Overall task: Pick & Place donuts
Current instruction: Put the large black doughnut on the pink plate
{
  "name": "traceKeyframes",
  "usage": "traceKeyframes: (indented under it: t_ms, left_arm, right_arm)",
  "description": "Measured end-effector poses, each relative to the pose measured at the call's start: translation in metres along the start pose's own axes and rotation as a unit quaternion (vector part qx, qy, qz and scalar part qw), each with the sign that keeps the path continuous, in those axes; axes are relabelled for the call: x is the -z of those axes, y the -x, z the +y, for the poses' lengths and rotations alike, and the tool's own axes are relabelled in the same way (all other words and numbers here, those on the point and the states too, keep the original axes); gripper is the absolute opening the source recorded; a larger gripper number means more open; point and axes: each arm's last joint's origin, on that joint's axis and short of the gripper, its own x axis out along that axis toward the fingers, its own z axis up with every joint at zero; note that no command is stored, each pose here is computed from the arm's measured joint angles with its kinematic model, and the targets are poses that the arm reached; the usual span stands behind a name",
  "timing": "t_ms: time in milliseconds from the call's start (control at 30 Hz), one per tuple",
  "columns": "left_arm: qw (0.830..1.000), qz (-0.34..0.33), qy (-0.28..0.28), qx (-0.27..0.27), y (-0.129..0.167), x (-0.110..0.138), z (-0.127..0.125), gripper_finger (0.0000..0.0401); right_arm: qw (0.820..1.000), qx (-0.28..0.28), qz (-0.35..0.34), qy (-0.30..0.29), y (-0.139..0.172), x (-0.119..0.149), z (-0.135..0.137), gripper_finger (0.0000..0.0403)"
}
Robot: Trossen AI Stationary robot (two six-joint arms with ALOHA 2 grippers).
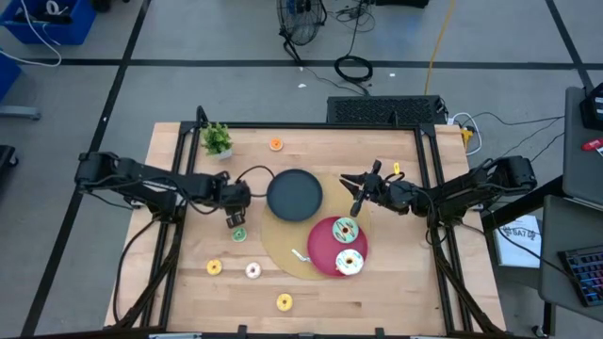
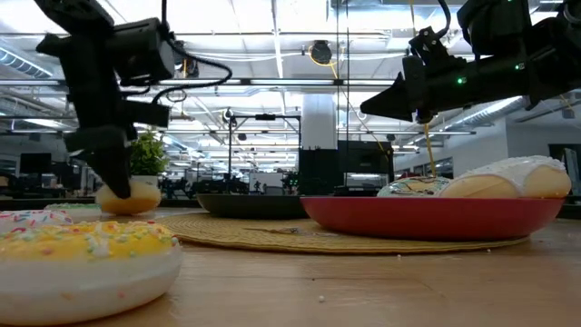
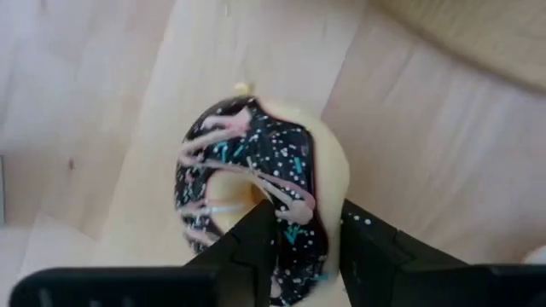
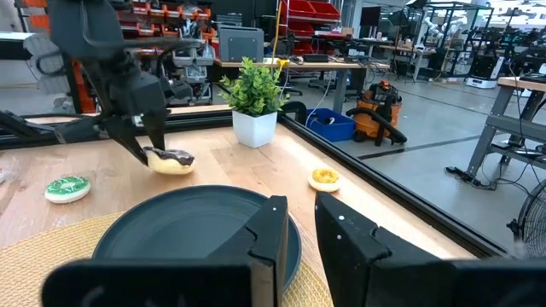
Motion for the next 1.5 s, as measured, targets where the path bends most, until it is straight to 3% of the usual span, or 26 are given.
traceKeyframes:
  t_ms: [833, 1133, 1267, 1500]
  left_arm:
    - [0.987, -0.15, -0.032, 0.038, 0.058, -0.066, -0.011, 0.0093]
    - [0.945, -0.262, -0.181, 0.075, 0.078, -0.074, -0.046, 0.0093]
    - [0.931, -0.295, -0.208, 0.052, 0.082, -0.075, -0.056, 0.0093]
    - [0.926, -0.296, -0.234, 0.016, 0.067, -0.08, -0.069, 0.0093]
  right_arm:
    - [1.0, 0.0, 0.0, 0.0, 0.0, 0.0, 0.0, 0.0054]
    - [1.0, 0.0, 0.0, 0.0, 0.0, 0.0, 0.0, 0.0055]
    - [1.0, 0.0, 0.0, 0.0, 0.0, 0.0, 0.0, 0.0054]
    - [1.0, -0.001, -0.001, -0.001, 0.0, 0.0, 0.0, 0.0054]
